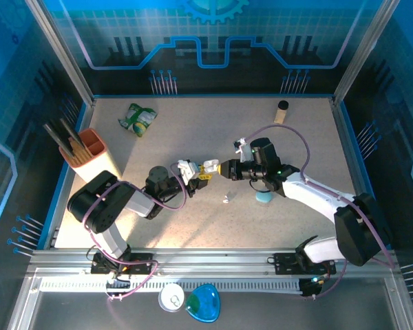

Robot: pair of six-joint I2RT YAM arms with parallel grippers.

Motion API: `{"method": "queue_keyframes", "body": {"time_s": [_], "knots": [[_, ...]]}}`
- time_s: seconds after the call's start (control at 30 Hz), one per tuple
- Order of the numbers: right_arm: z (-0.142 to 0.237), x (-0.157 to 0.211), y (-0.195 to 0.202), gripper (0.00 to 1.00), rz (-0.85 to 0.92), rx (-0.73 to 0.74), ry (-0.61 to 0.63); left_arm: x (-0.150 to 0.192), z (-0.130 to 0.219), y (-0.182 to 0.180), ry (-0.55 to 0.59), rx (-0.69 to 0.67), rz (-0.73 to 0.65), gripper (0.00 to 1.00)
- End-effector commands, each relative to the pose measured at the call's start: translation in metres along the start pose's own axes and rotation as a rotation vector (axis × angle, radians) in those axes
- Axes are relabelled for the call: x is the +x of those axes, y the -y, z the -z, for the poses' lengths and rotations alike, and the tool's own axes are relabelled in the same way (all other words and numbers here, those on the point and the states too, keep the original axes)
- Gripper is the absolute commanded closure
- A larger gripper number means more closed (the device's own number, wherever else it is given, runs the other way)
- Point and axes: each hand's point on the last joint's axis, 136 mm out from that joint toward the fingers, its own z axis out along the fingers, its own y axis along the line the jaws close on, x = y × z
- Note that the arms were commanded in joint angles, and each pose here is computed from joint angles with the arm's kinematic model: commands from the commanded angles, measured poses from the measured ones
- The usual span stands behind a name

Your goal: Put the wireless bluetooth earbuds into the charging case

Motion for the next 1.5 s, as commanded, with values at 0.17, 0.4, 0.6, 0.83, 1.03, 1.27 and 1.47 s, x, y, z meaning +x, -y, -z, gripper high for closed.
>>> {"method": "queue_keyframes", "body": {"time_s": [0.17, 0.4, 0.6, 0.83, 1.03, 1.27, 1.47], "knots": [[0.001, -0.007, -0.001, 0.73, 0.018, 0.034, 0.014, -0.014, -0.003, 0.002, 0.040, 0.024, -0.011, 1.00], [0.006, -0.008, 0.001, 0.73, 0.024, 0.048, 0.020, -0.013, -0.004, 0.001, 0.039, 0.027, 0.000, 1.00], [0.019, -0.013, -0.003, 0.72, 0.062, 0.040, 0.057, -0.010, -0.003, -0.003, 0.040, 0.017, 0.000, 1.00], [0.020, -0.014, -0.011, 0.50, 0.103, 0.014, 0.045, -0.009, -0.002, -0.009, 0.048, 0.005, -0.006, 1.00], [0.020, 0.017, 0.019, 0.41, 0.073, 0.177, -0.078, -0.005, 0.010, -0.027, 0.038, -0.053, 0.004, 1.00], [0.001, 0.063, 0.039, 0.49, 0.003, 0.238, -0.293, -0.003, 0.024, -0.044, 0.034, -0.111, 0.007, 1.00], [-0.029, 0.081, 0.041, 0.58, -0.006, 0.241, -0.409, -0.005, 0.032, -0.049, 0.038, -0.135, 0.002, 1.00]]}}
